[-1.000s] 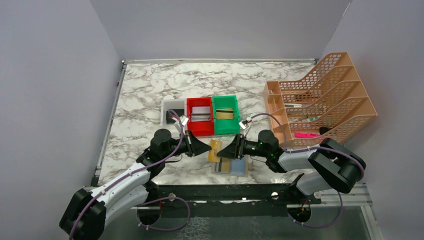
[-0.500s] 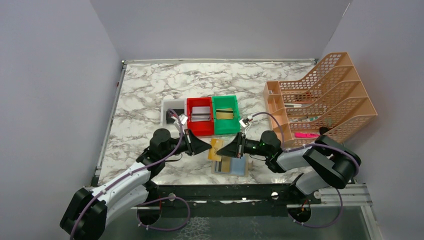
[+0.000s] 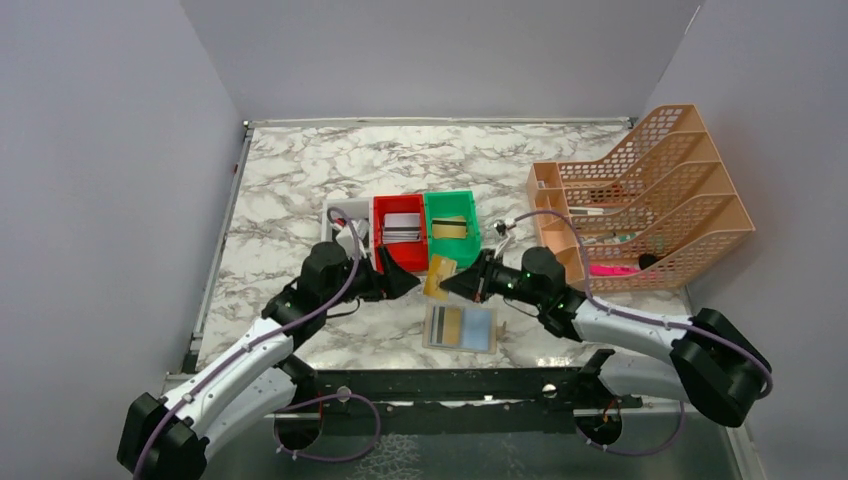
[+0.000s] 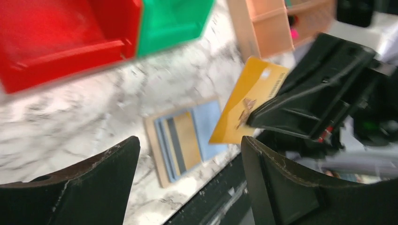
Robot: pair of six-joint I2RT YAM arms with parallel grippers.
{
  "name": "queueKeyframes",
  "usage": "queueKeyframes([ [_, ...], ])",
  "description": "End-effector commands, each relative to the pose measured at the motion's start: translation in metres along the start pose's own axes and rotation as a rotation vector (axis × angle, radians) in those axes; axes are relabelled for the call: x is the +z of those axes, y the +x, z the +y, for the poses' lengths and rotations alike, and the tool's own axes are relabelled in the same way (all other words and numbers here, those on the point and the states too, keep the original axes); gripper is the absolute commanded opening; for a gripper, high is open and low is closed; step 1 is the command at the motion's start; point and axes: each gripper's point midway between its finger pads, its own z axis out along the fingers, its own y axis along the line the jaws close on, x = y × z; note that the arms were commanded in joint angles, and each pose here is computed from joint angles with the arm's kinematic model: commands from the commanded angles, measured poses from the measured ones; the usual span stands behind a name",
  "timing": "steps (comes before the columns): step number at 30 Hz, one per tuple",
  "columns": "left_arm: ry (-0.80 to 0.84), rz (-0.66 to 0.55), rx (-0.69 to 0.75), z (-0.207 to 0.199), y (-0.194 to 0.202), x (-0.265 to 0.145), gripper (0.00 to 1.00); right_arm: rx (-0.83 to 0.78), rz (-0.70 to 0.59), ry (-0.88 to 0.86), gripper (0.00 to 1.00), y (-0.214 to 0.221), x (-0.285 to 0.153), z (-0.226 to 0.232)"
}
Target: Take the credit cards out of the card holder
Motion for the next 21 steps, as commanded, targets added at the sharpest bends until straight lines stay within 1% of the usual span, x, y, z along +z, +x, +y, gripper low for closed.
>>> queueKeyframes([
  [1, -0.396, -0.083, 0.111, 0.039, -0.041, -0.032, 0.83, -0.222, -0.093, 0.437, 0.02, -0.048, -0.017, -0.054],
  [3, -0.467, -0.124, 0.139, 0.042, -0.054, -0.044, 0.83, -0.317, -0.14, 0.544, 0.02, -0.072, -0.025, -0.061],
  [4, -0.489, -0.142, 0.153, 0.043, -0.059, -0.05, 0.85, -0.359, -0.152, 0.58, 0.02, -0.083, -0.027, -0.062],
  [5, -0.506, -0.158, 0.169, 0.043, -0.064, -0.054, 0.88, -0.401, -0.153, 0.614, 0.02, -0.091, -0.028, -0.064],
  [7, -0.539, -0.182, 0.192, 0.046, -0.069, -0.063, 0.98, -0.463, -0.145, 0.655, 0.02, -0.104, -0.025, -0.065],
  [12, -0.542, -0.222, 0.204, 0.042, -0.073, -0.075, 0.99, -0.59, -0.085, 0.752, 0.02, -0.127, -0.009, -0.076],
  [15, -0.546, -0.267, 0.212, 0.04, -0.08, -0.082, 0.99, -0.666, -0.046, 0.818, 0.02, -0.14, 0.001, -0.087],
  [21, -0.531, -0.294, 0.221, 0.036, -0.083, -0.088, 0.99, -0.864, 0.049, 0.927, 0.01, -0.149, 0.02, -0.111],
])
